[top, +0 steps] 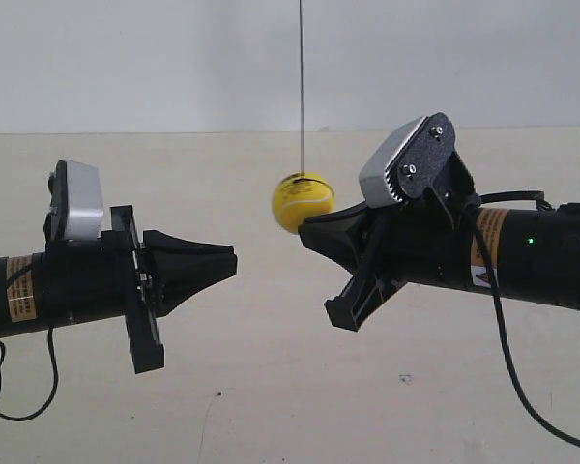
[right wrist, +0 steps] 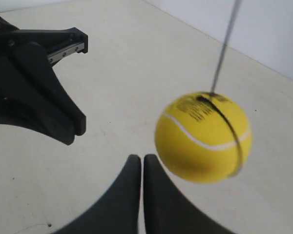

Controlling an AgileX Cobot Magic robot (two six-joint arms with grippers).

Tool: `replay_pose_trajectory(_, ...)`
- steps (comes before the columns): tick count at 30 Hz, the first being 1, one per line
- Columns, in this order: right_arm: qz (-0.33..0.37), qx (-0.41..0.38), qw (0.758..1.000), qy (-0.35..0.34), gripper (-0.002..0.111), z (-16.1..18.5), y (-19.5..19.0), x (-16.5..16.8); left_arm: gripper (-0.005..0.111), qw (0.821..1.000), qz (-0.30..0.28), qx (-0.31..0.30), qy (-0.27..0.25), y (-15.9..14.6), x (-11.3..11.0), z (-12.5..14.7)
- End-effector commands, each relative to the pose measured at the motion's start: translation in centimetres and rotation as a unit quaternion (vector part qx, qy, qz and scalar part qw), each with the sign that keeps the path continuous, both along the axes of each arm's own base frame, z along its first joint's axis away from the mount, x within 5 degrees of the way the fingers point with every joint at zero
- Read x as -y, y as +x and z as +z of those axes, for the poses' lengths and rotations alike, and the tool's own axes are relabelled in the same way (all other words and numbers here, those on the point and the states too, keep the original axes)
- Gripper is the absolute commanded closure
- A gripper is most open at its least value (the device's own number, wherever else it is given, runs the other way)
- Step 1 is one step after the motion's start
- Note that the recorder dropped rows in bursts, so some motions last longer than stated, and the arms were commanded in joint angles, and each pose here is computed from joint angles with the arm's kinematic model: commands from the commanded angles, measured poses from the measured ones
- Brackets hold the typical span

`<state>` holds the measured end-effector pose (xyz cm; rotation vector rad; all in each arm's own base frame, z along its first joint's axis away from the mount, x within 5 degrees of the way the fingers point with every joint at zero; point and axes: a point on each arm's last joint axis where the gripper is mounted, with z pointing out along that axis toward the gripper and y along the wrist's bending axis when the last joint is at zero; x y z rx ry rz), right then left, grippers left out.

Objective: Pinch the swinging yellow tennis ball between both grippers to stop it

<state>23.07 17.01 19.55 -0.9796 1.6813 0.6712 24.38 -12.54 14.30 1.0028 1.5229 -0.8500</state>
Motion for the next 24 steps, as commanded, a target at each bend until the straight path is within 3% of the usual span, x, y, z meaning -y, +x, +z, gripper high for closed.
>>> replay_pose_trajectory(1,-0.004,0.000,1.000,0.004,0.108,0.16,0.14,0.02,0.102,1.000,0.012,0.003,-0.010,0.26,0.10,0.17)
replay_pose_trajectory(24,-0.003,-0.002,1.000,0.004,0.108,0.14,0.12,0.01,0.102,1.000,0.013,0.008,-0.008,0.29,0.08,0.18)
